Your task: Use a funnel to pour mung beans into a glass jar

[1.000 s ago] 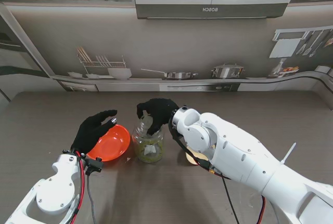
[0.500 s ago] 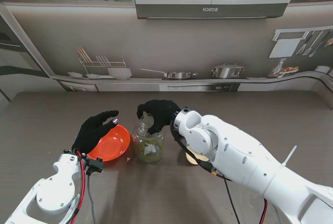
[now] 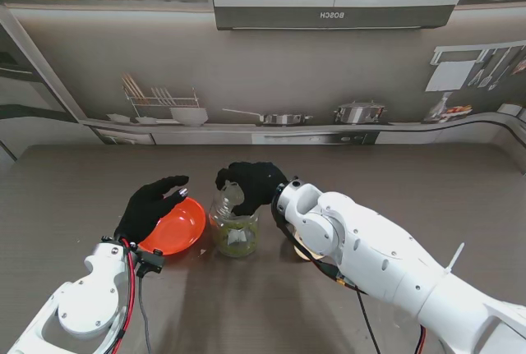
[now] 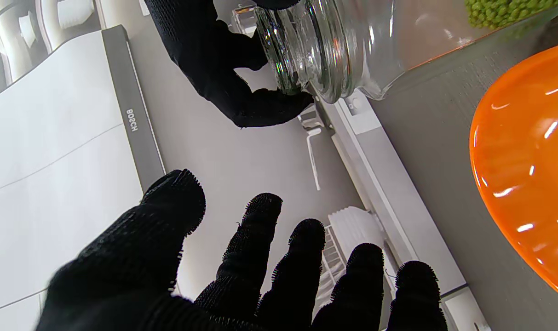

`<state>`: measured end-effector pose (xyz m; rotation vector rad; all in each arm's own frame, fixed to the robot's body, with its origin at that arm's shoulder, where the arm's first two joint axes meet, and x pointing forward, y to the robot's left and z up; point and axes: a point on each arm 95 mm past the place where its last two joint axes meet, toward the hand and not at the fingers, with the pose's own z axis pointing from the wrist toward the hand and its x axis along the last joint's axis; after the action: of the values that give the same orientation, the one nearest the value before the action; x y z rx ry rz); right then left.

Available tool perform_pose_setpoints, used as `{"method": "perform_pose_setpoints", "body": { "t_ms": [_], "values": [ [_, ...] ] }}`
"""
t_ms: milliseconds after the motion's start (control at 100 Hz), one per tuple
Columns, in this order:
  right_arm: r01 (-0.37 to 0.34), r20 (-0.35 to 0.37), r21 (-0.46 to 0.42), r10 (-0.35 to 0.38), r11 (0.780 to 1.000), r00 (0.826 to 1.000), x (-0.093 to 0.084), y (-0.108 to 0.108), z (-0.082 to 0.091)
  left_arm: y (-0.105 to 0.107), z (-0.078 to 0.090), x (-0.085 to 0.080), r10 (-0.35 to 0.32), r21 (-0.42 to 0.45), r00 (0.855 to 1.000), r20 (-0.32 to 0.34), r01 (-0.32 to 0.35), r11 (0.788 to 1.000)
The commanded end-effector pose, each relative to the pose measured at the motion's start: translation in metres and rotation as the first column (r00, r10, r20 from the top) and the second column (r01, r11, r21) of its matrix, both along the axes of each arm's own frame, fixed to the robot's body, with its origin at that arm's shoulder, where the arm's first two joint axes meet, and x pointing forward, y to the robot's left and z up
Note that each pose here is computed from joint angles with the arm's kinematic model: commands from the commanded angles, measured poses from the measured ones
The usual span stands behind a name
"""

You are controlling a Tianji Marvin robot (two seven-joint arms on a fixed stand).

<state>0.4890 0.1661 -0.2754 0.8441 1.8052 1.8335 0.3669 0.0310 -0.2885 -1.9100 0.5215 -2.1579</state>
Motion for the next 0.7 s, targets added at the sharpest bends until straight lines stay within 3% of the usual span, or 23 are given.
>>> {"method": "perform_pose_setpoints", "body": {
  "t_ms": [0, 200, 690],
  "values": [
    [0.014, -0.022, -0.029, -0.014, 0.999, 1.000, -0.001, -0.010, -0.014, -0.003, -0.001, -0.001, -0.020, -0.002, 1.000, -0.013, 0.020, 1.000],
    [0.014, 0.027, -0.022, -0.014, 1.000, 1.000, -0.003, -0.013, -0.019, -0.003, -0.001, 0.000, -0.025, -0.002, 1.000, -0.018, 0.025, 1.000],
    [0.000, 0.019, -0.045, 0.001, 0.999, 1.000, -0.006, -0.015, -0.024, -0.004, -0.002, -0.001, -0.029, -0.005, 0.999, -0.028, 0.029, 1.000]
  ]
}}
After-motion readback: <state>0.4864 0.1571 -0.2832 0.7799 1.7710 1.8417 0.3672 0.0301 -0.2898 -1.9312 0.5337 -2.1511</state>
